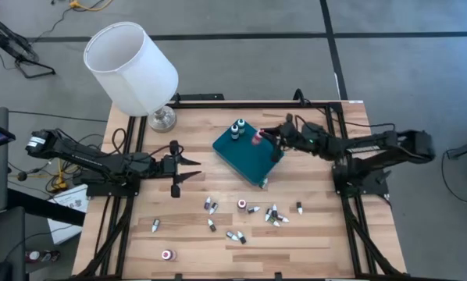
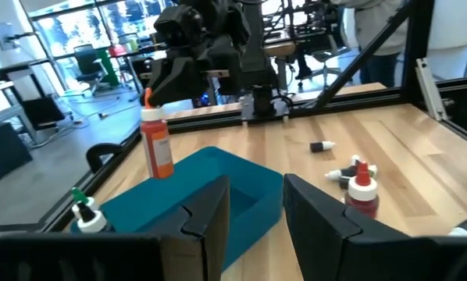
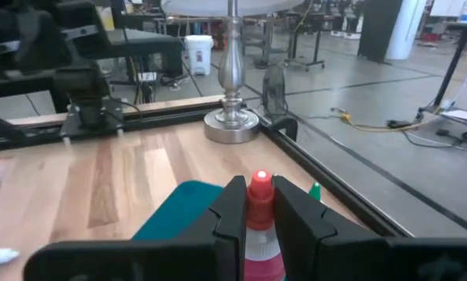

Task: Pick & Place food coloring
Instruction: Put the large orange food coloring bottle into the blue bin

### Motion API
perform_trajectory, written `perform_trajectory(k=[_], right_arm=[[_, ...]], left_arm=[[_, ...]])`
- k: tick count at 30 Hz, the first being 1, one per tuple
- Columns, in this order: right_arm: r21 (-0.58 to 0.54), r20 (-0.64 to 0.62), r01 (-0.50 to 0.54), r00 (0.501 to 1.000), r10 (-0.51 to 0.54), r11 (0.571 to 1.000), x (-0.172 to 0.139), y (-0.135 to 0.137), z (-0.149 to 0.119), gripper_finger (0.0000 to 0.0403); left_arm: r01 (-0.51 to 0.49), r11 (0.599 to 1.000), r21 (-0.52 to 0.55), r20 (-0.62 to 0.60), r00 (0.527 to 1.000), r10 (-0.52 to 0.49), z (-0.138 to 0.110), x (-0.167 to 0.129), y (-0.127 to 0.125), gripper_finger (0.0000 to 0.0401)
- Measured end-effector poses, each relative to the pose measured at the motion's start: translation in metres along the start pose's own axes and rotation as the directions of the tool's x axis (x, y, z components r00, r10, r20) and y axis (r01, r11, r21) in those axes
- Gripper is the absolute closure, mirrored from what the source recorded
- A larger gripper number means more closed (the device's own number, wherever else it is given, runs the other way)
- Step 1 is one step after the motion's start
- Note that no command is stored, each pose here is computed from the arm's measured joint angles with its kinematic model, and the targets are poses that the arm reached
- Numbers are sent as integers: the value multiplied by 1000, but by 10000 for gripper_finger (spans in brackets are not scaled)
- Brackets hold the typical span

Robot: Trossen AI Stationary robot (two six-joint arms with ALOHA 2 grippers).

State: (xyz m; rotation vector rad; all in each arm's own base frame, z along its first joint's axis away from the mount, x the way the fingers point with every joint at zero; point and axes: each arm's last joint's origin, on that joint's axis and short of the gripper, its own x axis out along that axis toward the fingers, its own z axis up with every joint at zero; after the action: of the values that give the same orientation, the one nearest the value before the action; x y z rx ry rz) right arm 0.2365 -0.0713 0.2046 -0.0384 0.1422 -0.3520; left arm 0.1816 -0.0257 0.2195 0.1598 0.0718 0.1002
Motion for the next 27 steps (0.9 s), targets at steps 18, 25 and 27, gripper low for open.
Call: perform_trajectory(k=[18,25,27], right_arm=[[0,-152,50,987,-49,999,62,-41,-26,359],[-6,-180,49,982,-49,999,71,-43,-33,359],[-6,-185,49,982,-49,999,74,-43,-34,359]], left_arm=[[-61,998,20,-11,998,61,-1,2,9,285],[-80,996,28,-14,997,80,-2,3,13,285],[-81,996,28,-14,997,81,-2,3,13,285]])
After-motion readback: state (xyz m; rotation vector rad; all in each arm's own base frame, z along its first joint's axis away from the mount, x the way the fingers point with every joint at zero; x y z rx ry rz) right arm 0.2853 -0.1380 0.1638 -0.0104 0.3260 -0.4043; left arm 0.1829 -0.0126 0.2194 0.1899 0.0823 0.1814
